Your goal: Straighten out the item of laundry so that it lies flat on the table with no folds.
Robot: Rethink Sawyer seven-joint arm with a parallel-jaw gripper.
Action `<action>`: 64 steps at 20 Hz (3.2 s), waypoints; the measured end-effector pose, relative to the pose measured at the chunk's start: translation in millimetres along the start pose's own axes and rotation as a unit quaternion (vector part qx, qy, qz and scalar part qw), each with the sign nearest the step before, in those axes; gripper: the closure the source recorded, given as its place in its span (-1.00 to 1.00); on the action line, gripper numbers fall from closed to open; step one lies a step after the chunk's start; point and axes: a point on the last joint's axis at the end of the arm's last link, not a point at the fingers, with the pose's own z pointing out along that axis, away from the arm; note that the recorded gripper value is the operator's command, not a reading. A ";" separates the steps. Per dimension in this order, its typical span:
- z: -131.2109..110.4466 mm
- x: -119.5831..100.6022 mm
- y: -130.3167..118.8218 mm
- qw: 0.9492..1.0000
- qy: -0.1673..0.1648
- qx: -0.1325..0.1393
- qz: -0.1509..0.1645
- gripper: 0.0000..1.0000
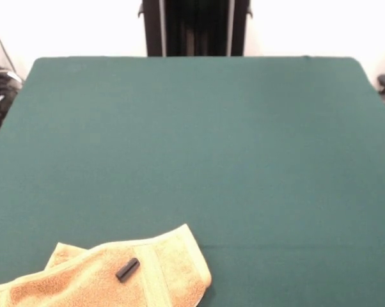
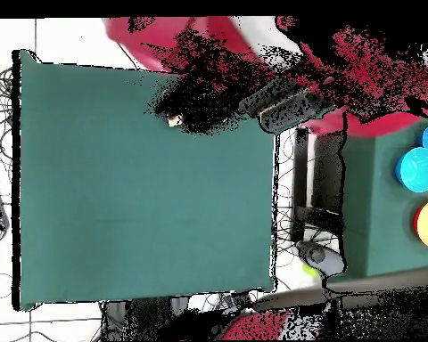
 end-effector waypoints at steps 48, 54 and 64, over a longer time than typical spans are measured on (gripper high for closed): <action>7.0 -17.8 30.8 0.985 -0.112 0.130 -0.010 1.00; 6.6 -17.9 31.0 0.985 -0.114 0.130 -0.012 1.00; 8.1 -16.1 28.6 0.987 -0.100 0.129 0.007 1.00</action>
